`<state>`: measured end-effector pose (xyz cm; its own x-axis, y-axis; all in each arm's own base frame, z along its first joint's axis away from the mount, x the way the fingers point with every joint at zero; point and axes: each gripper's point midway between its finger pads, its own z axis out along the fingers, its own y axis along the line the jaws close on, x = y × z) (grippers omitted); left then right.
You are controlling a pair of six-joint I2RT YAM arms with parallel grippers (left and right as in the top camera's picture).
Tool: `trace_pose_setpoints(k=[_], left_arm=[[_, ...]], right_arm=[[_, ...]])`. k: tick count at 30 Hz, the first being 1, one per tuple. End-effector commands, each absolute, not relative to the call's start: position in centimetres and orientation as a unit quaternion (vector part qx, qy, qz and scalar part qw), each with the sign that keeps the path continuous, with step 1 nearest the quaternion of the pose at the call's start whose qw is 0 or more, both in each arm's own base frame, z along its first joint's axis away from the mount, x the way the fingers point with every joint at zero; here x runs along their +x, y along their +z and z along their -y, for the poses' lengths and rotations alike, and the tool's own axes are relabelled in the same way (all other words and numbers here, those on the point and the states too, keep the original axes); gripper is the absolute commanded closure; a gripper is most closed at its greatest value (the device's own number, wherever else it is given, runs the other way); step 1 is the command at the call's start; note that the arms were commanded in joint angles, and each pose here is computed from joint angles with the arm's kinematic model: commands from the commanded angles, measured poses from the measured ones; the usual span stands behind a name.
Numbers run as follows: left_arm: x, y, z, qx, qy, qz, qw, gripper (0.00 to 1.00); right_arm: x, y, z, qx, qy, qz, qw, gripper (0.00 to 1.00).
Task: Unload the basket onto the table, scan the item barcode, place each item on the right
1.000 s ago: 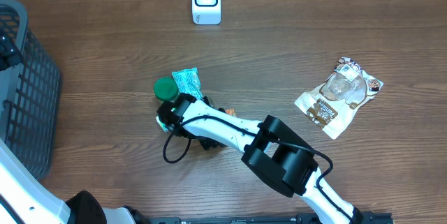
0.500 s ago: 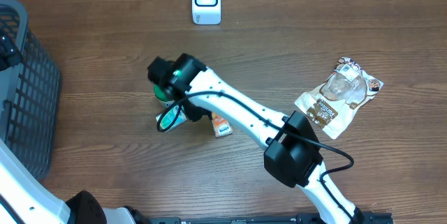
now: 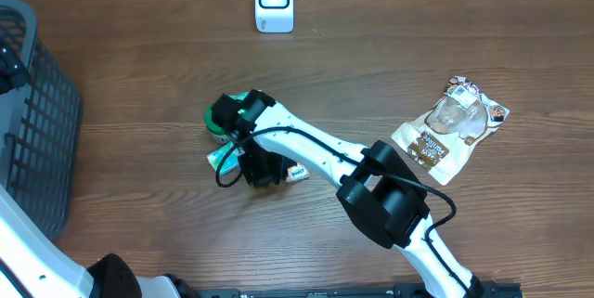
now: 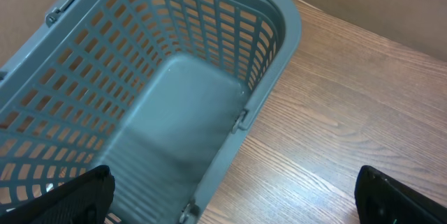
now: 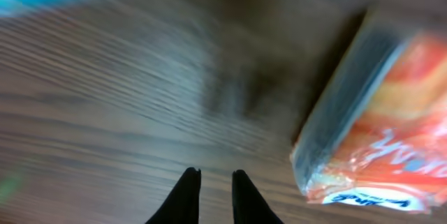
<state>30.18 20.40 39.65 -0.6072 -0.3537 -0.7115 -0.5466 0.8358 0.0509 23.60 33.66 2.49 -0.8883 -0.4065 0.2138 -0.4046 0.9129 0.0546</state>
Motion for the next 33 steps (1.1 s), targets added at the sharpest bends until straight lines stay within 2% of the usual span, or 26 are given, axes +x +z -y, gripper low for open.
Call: trace_pose_setpoints(k=[1, 6, 14, 17, 22, 28, 30, 33], left_arm=[[30.2, 39.7, -20.3, -0.257, 0.128, -0.885, 0.367, 0.0], [30.2, 39.7, -20.3, -0.257, 0.128, -0.885, 0.367, 0.01], [30.2, 39.7, -20.3, -0.256, 0.128, -0.885, 0.367, 0.01], [30.2, 39.7, -20.3, -0.257, 0.128, -0.885, 0.367, 0.0], [30.2, 39.7, -20.3, -0.257, 0.128, -0.885, 0.367, 0.01], [30.2, 39.7, -20.3, -0.256, 0.128, -0.885, 0.367, 0.01], [30.2, 39.7, -20.3, -0.256, 0.128, -0.885, 0.367, 0.0], [30.2, 39.7, -20.3, -0.257, 0.128, -0.885, 0.367, 0.01]], right_arm=[[23.8, 2.0, -31.7, 0.19, 0.012, 0.973, 0.127, 0.87], [27.5, 2.3, -25.2, 0.135, 0.129, 0.978, 0.095, 0.87], [34.4, 3.1, -16.7, 0.065, 0.221, 0.972, 0.034, 0.87], [36.7, 2.2, -16.2, 0.038, 0.162, 0.986, 0.026, 0.88], [37.2, 1.8, -19.7, 0.054, -0.015, 0.996, 0.067, 0.89], [37.6, 7.2, -22.6, 0.076, -0.168, 0.981, 0.057, 0.83], [37.5, 9.0, -23.0, 0.078, -0.185, 0.979, 0.045, 0.81], [37.3, 9.6, -21.8, 0.057, -0.153, 0.986, 0.039, 0.82]])
